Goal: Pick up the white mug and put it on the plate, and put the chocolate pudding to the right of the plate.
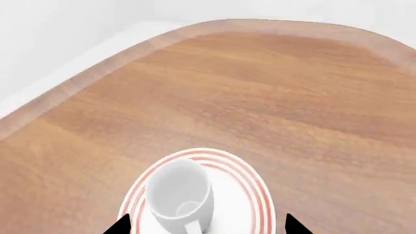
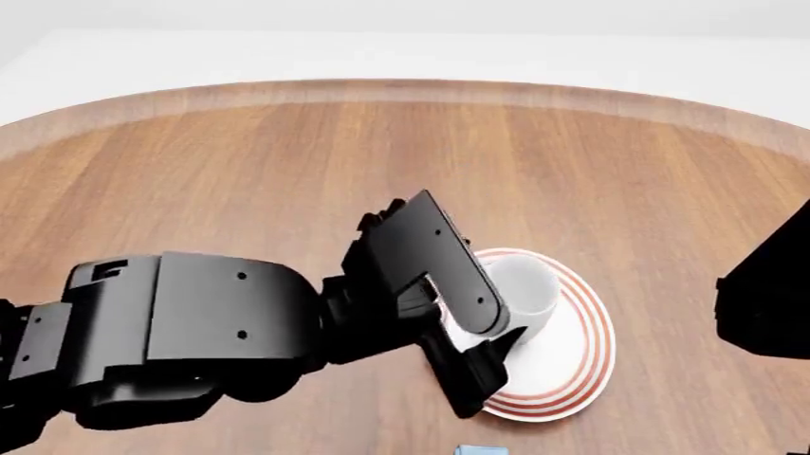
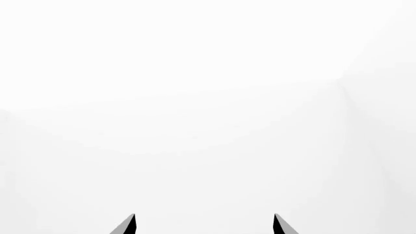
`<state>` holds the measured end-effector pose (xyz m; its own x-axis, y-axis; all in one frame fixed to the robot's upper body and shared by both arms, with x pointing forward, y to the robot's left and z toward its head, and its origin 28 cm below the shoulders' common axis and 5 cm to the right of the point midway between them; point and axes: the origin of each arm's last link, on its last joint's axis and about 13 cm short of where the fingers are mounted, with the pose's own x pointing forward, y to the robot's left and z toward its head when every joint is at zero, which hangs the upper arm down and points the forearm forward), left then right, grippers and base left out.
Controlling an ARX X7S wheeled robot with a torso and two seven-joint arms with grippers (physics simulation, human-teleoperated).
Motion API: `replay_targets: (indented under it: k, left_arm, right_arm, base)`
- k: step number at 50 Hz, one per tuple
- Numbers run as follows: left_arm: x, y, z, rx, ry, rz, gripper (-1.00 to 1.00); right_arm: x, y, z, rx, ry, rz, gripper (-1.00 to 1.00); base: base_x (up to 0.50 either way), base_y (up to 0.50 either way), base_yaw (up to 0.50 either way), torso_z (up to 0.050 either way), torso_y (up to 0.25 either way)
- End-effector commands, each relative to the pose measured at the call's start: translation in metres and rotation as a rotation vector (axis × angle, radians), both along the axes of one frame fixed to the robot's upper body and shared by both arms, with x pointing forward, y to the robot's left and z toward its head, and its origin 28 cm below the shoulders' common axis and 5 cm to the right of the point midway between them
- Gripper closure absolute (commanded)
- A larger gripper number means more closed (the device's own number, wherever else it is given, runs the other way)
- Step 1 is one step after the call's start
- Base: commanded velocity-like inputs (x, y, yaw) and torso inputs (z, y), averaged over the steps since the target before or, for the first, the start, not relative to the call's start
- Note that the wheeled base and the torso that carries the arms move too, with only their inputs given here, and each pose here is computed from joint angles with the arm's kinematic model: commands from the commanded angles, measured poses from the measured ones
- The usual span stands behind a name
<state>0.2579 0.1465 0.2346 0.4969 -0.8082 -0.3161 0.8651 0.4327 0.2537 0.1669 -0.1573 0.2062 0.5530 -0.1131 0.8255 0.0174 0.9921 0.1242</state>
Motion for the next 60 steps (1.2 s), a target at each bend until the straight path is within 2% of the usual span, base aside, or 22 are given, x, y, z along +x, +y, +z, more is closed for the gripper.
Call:
replay_targets:
  k: [1,2,12,13,23,25,26,32,38,39,47,51,60]
  left_arm:
    - [-0.027,0.014,0.024,-0.126,-0.111,-0.037,-1.0]
    - [-0.03,0.017,0.025,-0.133,-0.146,-0.028,-1.0]
    - [-0.03,0.039,0.032,-0.214,-0.184,0.056,-1.0]
    - [-0.03,0.043,0.032,-0.245,-0.202,0.079,-1.0]
    - [-0.024,0.058,0.033,-0.316,-0.344,0.259,-1.0]
    - [-0.024,0.06,0.032,-0.341,-0.341,0.242,-1.0]
    - [-0.024,0.061,0.031,-0.32,-0.356,0.281,-1.0]
    - [-0.02,0.07,0.026,-0.377,-0.381,0.361,-1.0]
    - [-0.012,0.078,0.023,-0.392,-0.408,0.48,-1.0]
    - [-0.01,0.081,0.023,-0.418,-0.401,0.501,-1.0]
    - [-0.006,0.088,0.021,-0.415,-0.465,0.622,-1.0]
    - [-0.006,0.089,0.021,-0.421,-0.478,0.65,-1.0]
    - [-0.007,0.09,0.024,-0.425,-0.504,0.672,-1.0]
  right_arm:
    - [-0.001,-0.002,0.0,-0.016,-0.015,-0.02,-1.0]
    - [-0.001,-0.002,0.0,-0.017,-0.014,-0.02,-1.0]
    - [0.0,0.0,0.0,-0.02,-0.013,-0.016,-1.0]
    - [0.0,0.0,0.0,-0.02,-0.013,-0.016,-1.0]
    - [0.0,0.001,-0.001,-0.023,-0.008,-0.01,-1.0]
    - [0.0,0.001,-0.002,-0.024,-0.007,-0.009,-1.0]
    - [0.0,0.001,-0.002,-0.024,-0.007,-0.008,-1.0]
    - [-0.001,0.002,-0.001,-0.024,-0.006,-0.007,-1.0]
    - [-0.001,0.003,-0.002,-0.027,-0.002,-0.001,-1.0]
    - [-0.001,0.003,-0.002,-0.029,-0.001,0.0,-1.0]
    - [-0.004,0.006,0.0,-0.036,-0.001,0.007,-1.0]
    - [-0.007,0.01,0.003,-0.042,0.001,0.018,-1.0]
    - [-0.015,0.034,-0.004,-0.108,0.136,0.072,-1.0]
  base:
    - [0.0,0.0,0.0,0.0,0.0]
    - [0.0,0.0,0.0,0.0,0.0]
    - [0.0,0.0,0.0,0.0,0.0]
    - [0.0,0.0,0.0,0.0,0.0]
    - [0.0,0.0,0.0,0.0,0.0]
    - [0.0,0.0,0.0,0.0,0.0]
    - [0.0,0.0,0.0,0.0,0.0]
    - [0.0,0.0,0.0,0.0,0.0]
    - [0.0,0.0,0.0,0.0,0.0]
    - [0.0,0.0,0.0,0.0,0.0]
    - [0.0,0.0,0.0,0.0,0.0]
    - [0.0,0.0,0.0,0.0,0.0]
    - [0.0,0.0,0.0,0.0,0.0]
